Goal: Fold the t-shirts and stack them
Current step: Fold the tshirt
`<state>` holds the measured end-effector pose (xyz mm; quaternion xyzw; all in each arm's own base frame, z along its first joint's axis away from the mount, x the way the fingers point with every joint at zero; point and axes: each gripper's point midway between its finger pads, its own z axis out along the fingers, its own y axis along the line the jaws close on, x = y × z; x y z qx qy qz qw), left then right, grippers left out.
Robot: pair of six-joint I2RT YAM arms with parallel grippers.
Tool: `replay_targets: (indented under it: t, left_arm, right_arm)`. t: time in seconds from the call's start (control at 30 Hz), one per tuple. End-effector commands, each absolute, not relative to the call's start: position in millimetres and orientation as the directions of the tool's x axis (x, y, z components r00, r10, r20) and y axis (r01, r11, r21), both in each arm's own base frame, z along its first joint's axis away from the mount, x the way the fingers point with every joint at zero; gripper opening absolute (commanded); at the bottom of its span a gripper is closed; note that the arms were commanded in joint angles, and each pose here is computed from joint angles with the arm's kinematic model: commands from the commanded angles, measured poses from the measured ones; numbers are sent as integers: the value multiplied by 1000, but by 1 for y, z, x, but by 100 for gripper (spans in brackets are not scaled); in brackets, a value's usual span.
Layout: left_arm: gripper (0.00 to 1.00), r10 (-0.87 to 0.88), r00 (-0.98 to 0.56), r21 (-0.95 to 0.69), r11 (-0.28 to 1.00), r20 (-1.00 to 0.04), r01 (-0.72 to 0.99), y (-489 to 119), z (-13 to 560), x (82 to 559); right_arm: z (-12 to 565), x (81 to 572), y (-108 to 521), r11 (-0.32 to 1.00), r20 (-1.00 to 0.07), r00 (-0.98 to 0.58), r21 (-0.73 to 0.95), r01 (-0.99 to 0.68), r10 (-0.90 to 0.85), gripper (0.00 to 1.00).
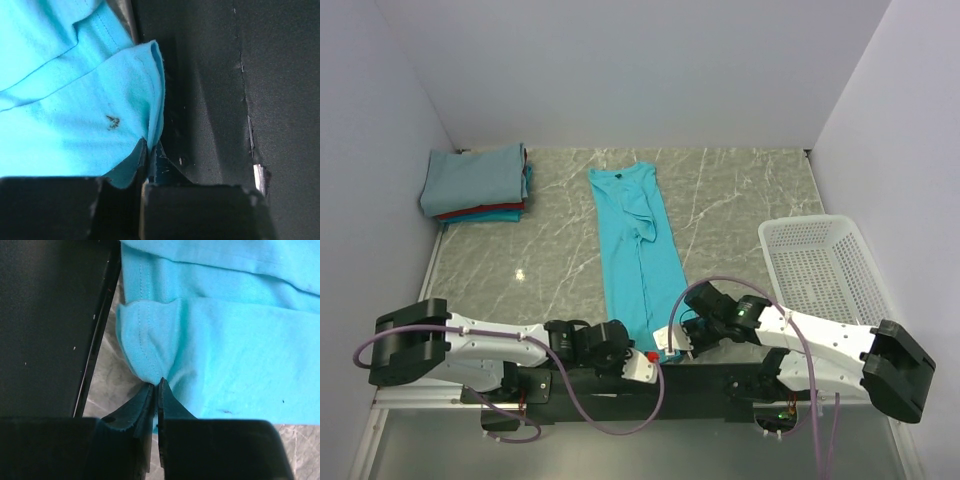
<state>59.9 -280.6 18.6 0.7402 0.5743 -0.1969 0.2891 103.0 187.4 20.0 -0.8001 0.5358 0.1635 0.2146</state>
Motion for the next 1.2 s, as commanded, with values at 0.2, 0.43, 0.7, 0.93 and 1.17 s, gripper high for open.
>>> replay_targets:
  t: [0.2, 0.43, 0.7, 0.93, 1.17]
  left_arm:
    - [1, 678, 198, 262, -8, -708, 965, -283, 57, 105]
    - [1, 624, 116, 317, 222, -773, 922, -277, 89, 187]
    - [1, 586, 31, 335, 419, -810, 844, -266, 119, 302]
    - [1, 585, -54, 309, 503, -810, 807, -251, 111, 363]
    - [1, 592, -84, 301, 521, -801, 799, -245, 100, 387]
  right_arm:
    - [78, 146, 204, -122, -619, 236, -222, -967, -749, 0]
    - [110, 221, 210, 44, -623, 145, -278, -960, -769, 0]
    - [116, 335, 233, 213, -602, 2, -287, -934, -798, 0]
    - [115, 404, 239, 312, -598, -75, -303, -900, -798, 0]
    - [109, 434, 247, 344, -606, -96, -309, -887, -790, 0]
